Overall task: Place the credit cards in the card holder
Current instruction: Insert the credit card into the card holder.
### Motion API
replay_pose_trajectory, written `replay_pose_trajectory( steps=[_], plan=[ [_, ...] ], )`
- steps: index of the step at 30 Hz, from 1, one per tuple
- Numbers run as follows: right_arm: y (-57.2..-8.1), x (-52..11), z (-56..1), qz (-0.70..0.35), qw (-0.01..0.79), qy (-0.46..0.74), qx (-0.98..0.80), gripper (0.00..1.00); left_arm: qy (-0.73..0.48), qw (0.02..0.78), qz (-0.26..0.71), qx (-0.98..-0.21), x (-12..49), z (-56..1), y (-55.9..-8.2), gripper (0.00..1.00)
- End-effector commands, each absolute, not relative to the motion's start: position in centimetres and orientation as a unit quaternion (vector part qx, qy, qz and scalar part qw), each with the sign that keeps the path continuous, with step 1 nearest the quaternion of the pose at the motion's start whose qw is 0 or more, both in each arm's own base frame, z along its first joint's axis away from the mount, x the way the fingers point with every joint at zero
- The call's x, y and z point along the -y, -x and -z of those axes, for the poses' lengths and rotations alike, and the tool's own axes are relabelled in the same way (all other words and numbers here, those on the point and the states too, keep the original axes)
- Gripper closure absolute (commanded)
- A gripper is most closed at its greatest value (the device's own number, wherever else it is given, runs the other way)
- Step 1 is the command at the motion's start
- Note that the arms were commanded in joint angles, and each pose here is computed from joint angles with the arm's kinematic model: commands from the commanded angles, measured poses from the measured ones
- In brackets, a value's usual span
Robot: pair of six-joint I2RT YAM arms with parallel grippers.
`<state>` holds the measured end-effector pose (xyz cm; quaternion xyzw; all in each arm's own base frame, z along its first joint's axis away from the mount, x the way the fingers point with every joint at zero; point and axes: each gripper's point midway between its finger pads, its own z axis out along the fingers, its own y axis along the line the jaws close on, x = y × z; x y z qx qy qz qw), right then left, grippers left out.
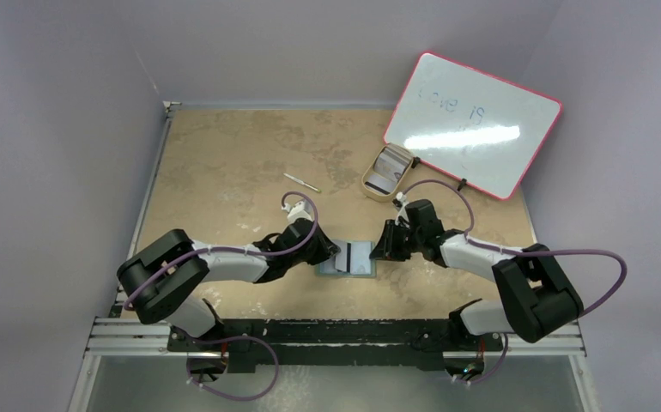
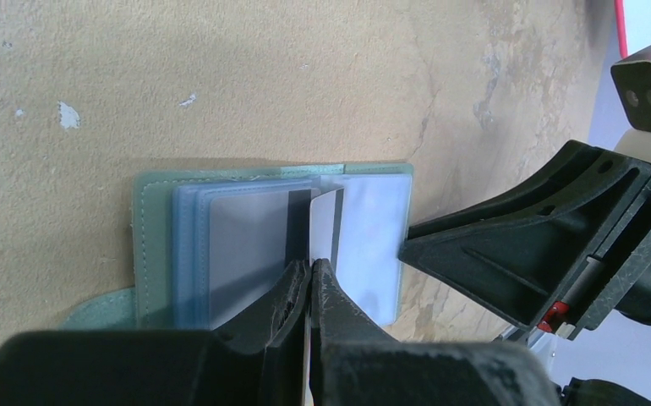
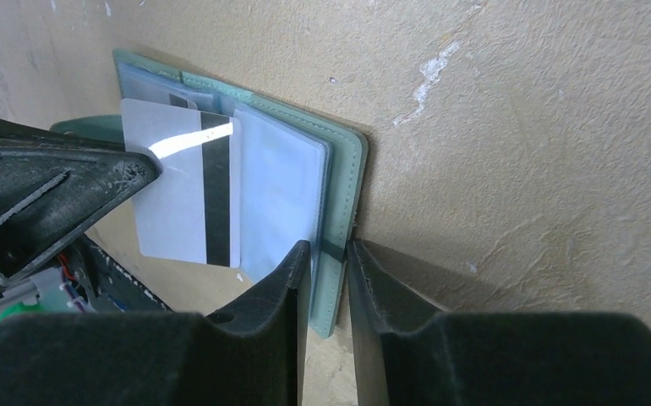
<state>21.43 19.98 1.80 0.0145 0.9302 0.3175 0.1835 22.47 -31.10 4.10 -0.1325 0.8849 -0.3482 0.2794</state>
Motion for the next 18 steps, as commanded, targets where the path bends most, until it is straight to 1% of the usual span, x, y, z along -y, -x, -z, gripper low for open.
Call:
replay_pose_trajectory(
  steps=[1,9,18],
  plan=[
    [-20.6,-20.3,-2.0,-0.333,0.174,-0.009,-0.927,0.75,0.131,0.293,0.340,-0.884,30.6,-2.8,-22.8,1.00],
    [-20.3,-20.3,-2.1,-0.340,0.177,-0.016,-0.923,0.72,0.134,0.286,0.328,-0.890,30.0,-1.2,-22.3,1.00],
    [-20.1,-20.3,-2.4,-0.345,0.183,-0.018,-0.920,0.74,0.128,0.297,0.299,-0.898,29.0,-0.2,-22.5,1.00]
  ],
)
